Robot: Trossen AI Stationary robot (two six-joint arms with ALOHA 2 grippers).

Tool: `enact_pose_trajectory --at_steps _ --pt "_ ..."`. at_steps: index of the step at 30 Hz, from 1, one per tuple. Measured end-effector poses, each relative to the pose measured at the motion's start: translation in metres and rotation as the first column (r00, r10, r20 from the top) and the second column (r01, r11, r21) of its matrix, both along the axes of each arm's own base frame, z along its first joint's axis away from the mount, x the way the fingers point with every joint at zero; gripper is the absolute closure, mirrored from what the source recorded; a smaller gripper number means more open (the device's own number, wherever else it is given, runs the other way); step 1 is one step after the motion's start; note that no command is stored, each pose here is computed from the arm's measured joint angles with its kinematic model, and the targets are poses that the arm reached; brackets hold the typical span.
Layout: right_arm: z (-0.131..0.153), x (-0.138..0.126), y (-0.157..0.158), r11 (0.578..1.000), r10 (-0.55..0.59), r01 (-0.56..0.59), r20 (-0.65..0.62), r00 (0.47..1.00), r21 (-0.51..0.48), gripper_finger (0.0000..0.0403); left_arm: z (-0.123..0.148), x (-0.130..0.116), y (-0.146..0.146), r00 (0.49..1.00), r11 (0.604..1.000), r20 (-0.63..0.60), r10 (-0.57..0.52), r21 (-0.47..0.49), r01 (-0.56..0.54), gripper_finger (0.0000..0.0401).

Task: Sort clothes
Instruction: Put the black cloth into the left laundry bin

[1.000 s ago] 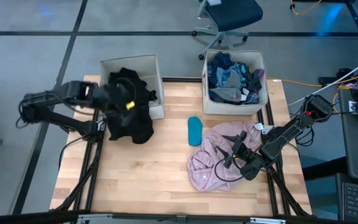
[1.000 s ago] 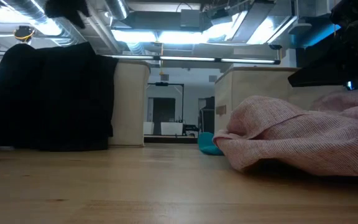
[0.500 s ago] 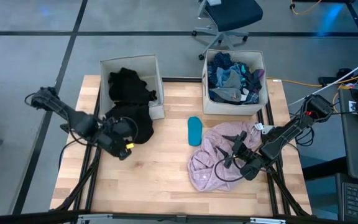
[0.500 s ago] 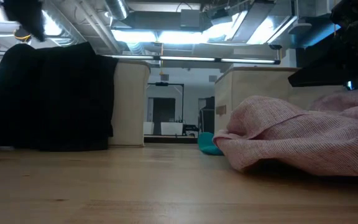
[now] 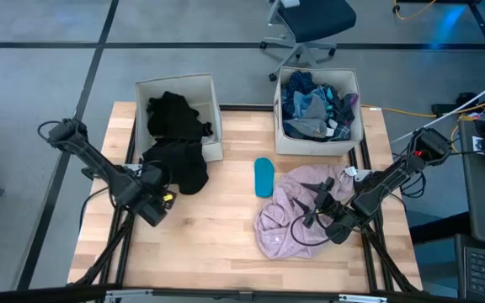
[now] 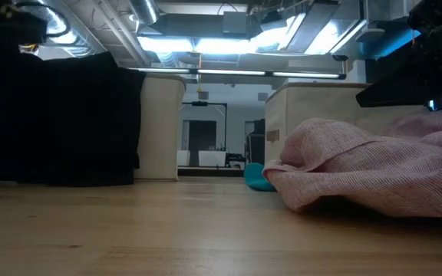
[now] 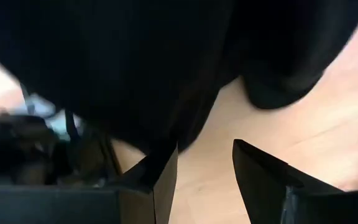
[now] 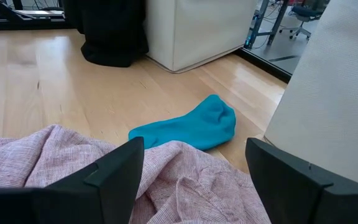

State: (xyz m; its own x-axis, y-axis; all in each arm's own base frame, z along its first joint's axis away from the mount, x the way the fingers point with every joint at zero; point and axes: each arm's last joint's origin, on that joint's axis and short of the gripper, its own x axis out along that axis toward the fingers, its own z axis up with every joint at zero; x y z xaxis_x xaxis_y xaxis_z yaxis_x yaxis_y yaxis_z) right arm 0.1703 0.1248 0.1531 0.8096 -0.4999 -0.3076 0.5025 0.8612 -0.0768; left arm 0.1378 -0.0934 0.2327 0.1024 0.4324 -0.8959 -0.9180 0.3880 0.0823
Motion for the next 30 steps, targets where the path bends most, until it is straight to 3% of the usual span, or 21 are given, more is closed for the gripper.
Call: enact_pose_trajectory --at_steps 10,18,24,30 --pt "0.000 0.000 0.000 1.000 -0.003 0.003 0.003 1.000 -0.002 0.0123 -0.012 -0.005 0.003 0.999 1.000 -0.051 0.012 0.005 -0.012 0.0258" --pt "0.000 0.000 0.000 1.000 -0.006 0.006 0.006 1.000 -0.005 0.0123 -0.032 -0.006 0.014 0.989 0.961 0.124 -0.075 0.276 0.038 0.0258" --pt "0.000 0.000 0.000 1.000 -0.006 0.006 0.005 1.000 -0.005 0.0123 -0.053 0.002 0.015 0.926 0.906 0.318 -0.204 0.419 0.056 0.0258" --pt "0.000 0.000 0.000 1.000 -0.006 0.006 0.004 1.000 -0.007 0.0123 -0.053 0.017 0.004 0.869 0.839 0.304 -0.389 0.507 0.198 0.0258"
